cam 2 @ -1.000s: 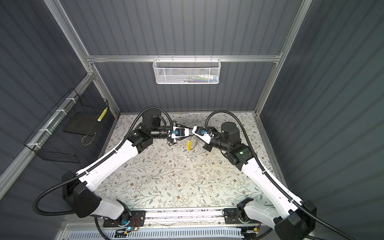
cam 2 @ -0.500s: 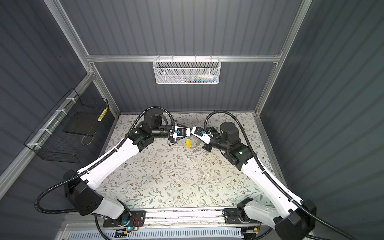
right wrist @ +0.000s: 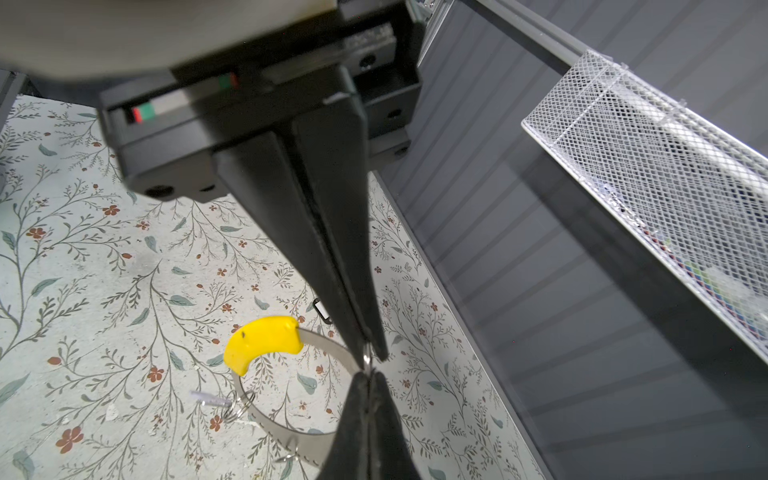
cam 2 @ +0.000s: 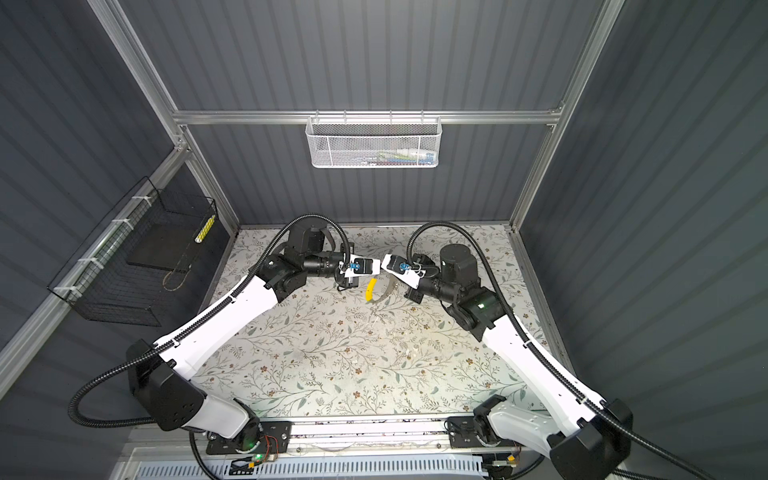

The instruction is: Put the keys on the keyring

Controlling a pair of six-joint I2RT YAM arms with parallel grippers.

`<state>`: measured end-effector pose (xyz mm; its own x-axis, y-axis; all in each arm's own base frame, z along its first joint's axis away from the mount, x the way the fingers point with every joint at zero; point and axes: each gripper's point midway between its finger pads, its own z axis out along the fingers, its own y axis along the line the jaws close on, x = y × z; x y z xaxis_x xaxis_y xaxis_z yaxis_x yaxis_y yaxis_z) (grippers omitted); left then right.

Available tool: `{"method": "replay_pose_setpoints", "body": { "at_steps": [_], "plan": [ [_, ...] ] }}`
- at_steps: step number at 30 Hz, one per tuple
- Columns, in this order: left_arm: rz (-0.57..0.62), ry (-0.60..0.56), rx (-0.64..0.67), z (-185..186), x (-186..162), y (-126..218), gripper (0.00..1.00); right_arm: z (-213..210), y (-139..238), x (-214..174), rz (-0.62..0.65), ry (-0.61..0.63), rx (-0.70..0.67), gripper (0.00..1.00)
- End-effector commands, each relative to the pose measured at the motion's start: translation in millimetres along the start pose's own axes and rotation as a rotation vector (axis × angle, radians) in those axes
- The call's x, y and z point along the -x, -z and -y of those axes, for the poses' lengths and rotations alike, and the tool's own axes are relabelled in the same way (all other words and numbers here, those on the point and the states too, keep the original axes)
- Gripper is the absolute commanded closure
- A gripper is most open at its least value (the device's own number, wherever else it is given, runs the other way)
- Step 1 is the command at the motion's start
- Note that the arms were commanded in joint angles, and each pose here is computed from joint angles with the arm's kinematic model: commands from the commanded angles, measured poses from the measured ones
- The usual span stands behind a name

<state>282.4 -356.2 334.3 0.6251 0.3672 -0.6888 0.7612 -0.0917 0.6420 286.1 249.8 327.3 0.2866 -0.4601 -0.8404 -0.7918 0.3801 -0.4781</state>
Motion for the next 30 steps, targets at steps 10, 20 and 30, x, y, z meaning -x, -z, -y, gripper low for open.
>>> {"method": "replay_pose_setpoints", "body": {
  "at_steps": [10, 20, 30],
  "plan": [
    [0.17, 0.129, 0.035, -17.9, 20.4, 13.1, 1.0, 16.1, 15.9, 8.4, 0.109, -0.018, -0.128, 0.72],
    [0.319, 0.246, 0.065, -25.4, 24.0, 24.5, 1.0, 10.4, 17.7, 10.3, 0.167, -0.073, -0.093, 0.74],
    [0.429, 0.294, 0.063, -26.7, 34.3, 32.0, 1.0, 15.9, 16.4, 18.4, 0.212, -0.101, -0.103, 0.75]
  ]
}}
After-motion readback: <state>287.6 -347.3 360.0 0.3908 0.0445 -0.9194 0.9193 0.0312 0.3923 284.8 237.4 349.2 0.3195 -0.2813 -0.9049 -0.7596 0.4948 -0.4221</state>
